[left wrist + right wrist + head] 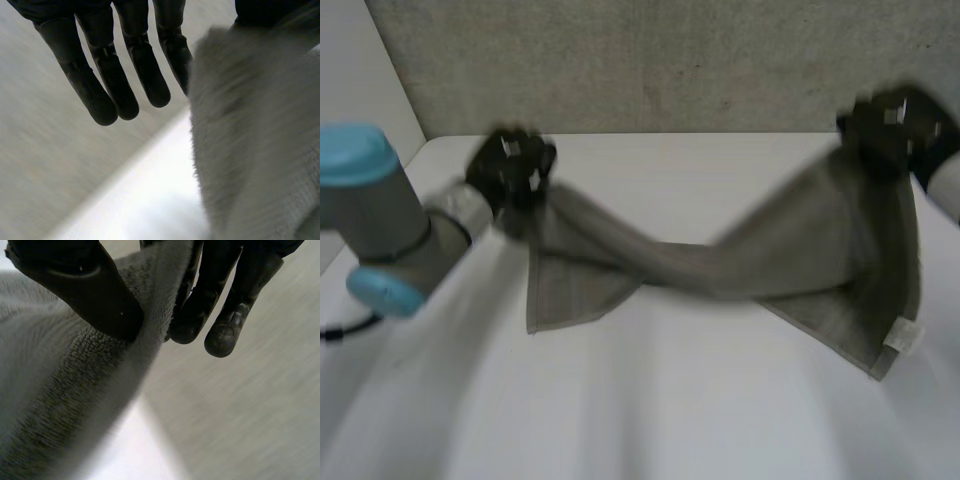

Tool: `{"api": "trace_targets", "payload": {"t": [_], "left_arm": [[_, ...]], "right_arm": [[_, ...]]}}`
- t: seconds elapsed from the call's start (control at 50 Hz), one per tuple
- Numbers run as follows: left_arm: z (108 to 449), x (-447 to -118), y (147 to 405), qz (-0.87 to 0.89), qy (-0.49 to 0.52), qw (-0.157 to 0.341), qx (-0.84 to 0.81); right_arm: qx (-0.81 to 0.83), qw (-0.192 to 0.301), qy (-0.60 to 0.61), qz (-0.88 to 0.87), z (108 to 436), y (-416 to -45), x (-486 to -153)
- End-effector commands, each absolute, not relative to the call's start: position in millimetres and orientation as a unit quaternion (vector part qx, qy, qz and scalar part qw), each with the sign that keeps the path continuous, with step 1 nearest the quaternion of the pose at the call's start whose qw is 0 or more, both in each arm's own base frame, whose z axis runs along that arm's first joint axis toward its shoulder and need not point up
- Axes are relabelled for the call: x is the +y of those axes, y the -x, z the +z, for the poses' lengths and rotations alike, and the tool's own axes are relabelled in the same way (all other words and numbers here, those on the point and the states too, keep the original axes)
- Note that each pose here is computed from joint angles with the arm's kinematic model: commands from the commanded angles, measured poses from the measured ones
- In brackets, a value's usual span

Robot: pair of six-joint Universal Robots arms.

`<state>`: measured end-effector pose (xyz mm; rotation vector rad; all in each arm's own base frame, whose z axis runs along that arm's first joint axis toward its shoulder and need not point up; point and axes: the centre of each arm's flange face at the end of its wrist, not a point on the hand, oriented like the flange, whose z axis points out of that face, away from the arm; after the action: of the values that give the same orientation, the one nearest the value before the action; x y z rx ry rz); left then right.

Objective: Fold the towel.

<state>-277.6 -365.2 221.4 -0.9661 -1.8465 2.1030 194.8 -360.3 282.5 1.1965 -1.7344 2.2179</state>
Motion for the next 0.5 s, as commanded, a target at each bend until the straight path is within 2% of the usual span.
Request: {"api": "trace_targets", "payload": {"t": [0.02, 0.06, 0.08, 0.12, 0.14, 0.18, 0.24, 0.3, 0.34, 0.36, 0.4, 0.42, 0.46, 0.48, 0.5], "left_arm": [[345.2, -400.3, 282.1, 0.863, 0.228, 0.055, -0.448], [396.6, -398.7, 278.7, 0.911, 0.176, 0.079, -0.365], [396.8, -398.7, 278.7, 0.911, 0.176, 0.079, -0.365], [435.6, -391.7, 273.0, 0.935, 0.138, 0.117, -0.305], [435.7, -391.7, 272.9, 0.935, 0.138, 0.117, -0.304], [444.4, -389.9, 269.8, 0.938, 0.127, 0.130, -0.294], [442.7, -391.2, 264.3, 0.935, 0.120, 0.141, -0.303], [423.1, -398.1, 253.9, 0.923, 0.122, 0.132, -0.340], [382.7, -402.8, 242.8, 0.898, 0.131, 0.125, -0.401], [382.4, -402.8, 242.7, 0.898, 0.131, 0.125, -0.401], [342.6, -396.3, 233.2, 0.869, 0.149, 0.127, -0.454], [342.4, -396.2, 233.1, 0.869, 0.149, 0.127, -0.454], [301.7, -389.0, 219.7, 0.842, 0.168, 0.126, -0.497], [301.5, -388.9, 219.6, 0.842, 0.168, 0.126, -0.497], [278.6, -384.6, 212.2, 0.828, 0.176, 0.125, -0.518]], "right_arm": [[-0.313, 0.073, -0.310, 0.895, 381.6, -214.7, -380.9], [-0.234, 0.041, -0.233, 0.943, 424.7, -206.4, -379.0], [-0.233, 0.041, -0.233, 0.943, 424.9, -206.3, -379.0], [-0.212, -0.007, -0.184, 0.960, 449.5, -199.3, -374.4], [-0.212, -0.007, -0.184, 0.960, 449.6, -199.3, -374.4], [-0.229, -0.043, -0.178, 0.956, 457.1, -193.1, -375.6], [-0.250, -0.055, -0.189, 0.948, 453.7, -192.4, -378.7], [-0.292, -0.081, -0.243, 0.921, 436.3, -201.3, -383.2], [-0.335, -0.117, -0.307, 0.883, 408.7, -212.3, -385.1], [-0.336, -0.117, -0.307, 0.883, 408.5, -212.3, -385.1], [-0.371, -0.146, -0.346, 0.850, 381.9, -218.6, -384.0], [-0.371, -0.146, -0.346, 0.849, 381.8, -218.6, -384.0], [-0.405, -0.170, -0.374, 0.816, 348.8, -222.8, -380.9], [-0.406, -0.170, -0.375, 0.816, 348.6, -222.8, -380.9], [-0.424, -0.179, -0.384, 0.800, 329.8, -224.2, -378.7]]}}
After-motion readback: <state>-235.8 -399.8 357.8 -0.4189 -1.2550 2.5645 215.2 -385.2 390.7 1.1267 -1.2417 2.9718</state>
